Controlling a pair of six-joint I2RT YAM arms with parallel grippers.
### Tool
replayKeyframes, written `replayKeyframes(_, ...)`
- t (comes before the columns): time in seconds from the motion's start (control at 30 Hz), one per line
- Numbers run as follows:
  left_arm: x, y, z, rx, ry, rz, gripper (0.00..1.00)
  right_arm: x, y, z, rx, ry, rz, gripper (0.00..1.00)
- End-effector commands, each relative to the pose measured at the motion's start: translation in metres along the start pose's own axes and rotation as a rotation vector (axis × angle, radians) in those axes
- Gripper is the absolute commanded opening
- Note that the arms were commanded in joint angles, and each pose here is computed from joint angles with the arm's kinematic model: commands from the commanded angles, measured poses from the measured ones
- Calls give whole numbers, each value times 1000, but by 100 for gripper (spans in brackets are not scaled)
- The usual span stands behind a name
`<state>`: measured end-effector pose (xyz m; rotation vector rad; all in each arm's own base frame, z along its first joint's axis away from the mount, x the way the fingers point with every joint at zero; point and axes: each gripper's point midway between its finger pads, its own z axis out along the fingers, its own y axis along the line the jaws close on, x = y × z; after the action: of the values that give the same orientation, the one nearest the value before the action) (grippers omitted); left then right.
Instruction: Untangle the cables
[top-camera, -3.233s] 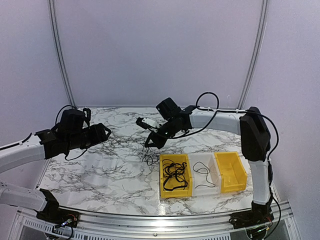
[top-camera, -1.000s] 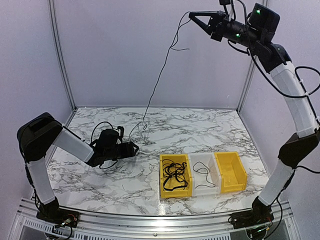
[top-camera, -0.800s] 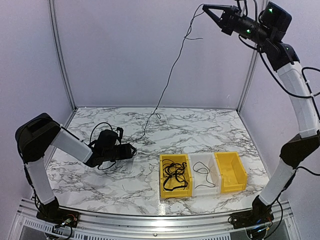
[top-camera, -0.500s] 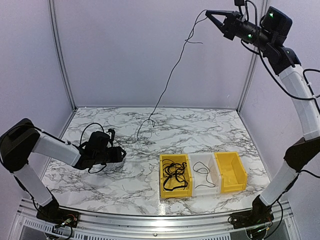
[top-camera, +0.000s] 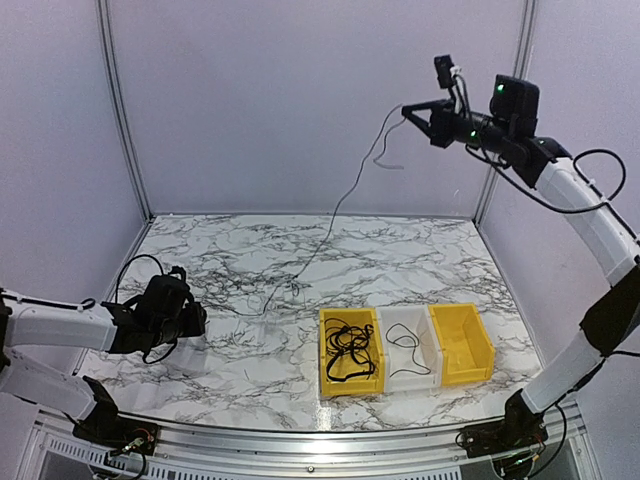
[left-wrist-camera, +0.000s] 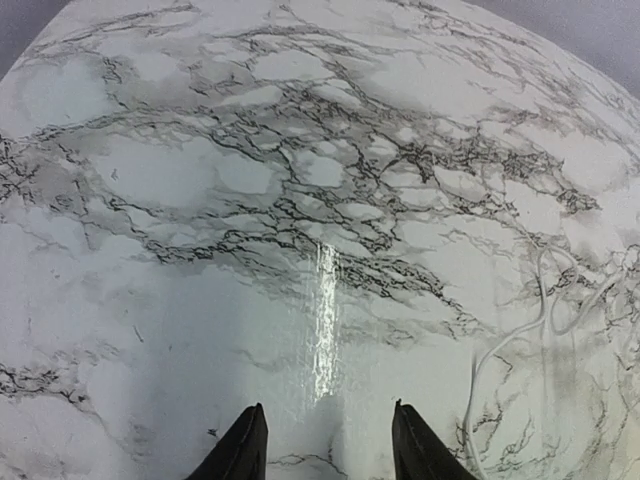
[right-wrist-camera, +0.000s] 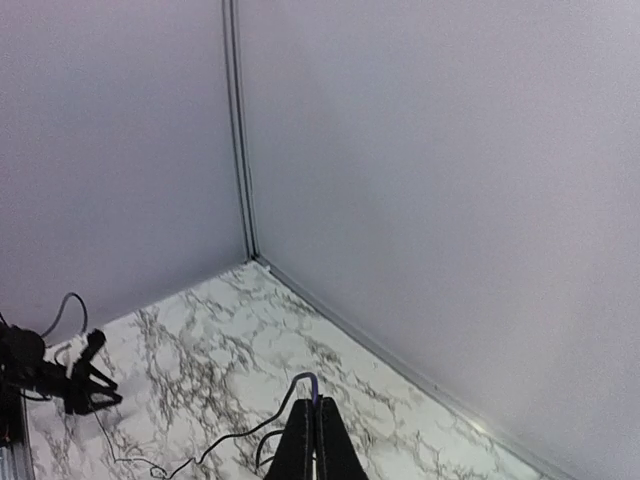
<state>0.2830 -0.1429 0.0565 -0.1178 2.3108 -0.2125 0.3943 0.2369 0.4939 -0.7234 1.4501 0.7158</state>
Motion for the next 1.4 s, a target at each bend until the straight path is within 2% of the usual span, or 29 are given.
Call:
replayKeyframes(0.0, -18, 15, -17, -57, -75, -42, 45, 121, -38, 9, 114, 265, 37, 0)
replayKeyframes(0.2, -26, -8, -20, 25, -39, 24, 52, 247, -62, 6, 208, 533, 94, 0)
replayKeyframes(0.23, -28, -9, -20, 24, -36, 27, 53, 262, -67, 5, 228, 568, 98, 4)
replayKeyframes(0.3, -29, -11, -21, 29, -34, 30, 55, 283, -74, 5, 241, 622, 64, 26)
replayKeyframes(0.33, -29, -12, -20, 34, -29, 28, 57, 288, -75, 9, 227, 638, 38, 31)
replayKeyframes(0.4, -24, -12, -20, 30, 1, 31, 60, 286, -60, 23, 117, 638, -66, 35)
replayKeyframes(0.5, -18, -11, -20, 29, 34, 15, 64, 292, 1, 46, -180, 681, -288, 36)
replayKeyframes(0.57, -16, -9, -22, 22, 48, 7, 66, 302, 29, 59, -279, 722, -413, 35)
replayKeyframes(0.67, -17, -5, -26, 3, 42, -14, 70, 315, 79, 61, -521, 723, -477, 34)
replayKeyframes(0.83, -17, -2, -29, 2, 31, -59, 70, 341, 145, 74, -739, 742, -561, 35)
replayKeyframes(1.0, -18, 1, -31, -2, 21, -88, 70, 370, 183, 82, -843, 787, -654, 40)
replayKeyframes(1.17, -21, 1, -32, 0, 6, -102, 71, 389, 193, 93, -872, 820, -682, 43)
replayKeyframes(1.37, -24, -1, -31, 2, -3, -106, 71, 410, 198, 107, -862, 845, -741, 42)
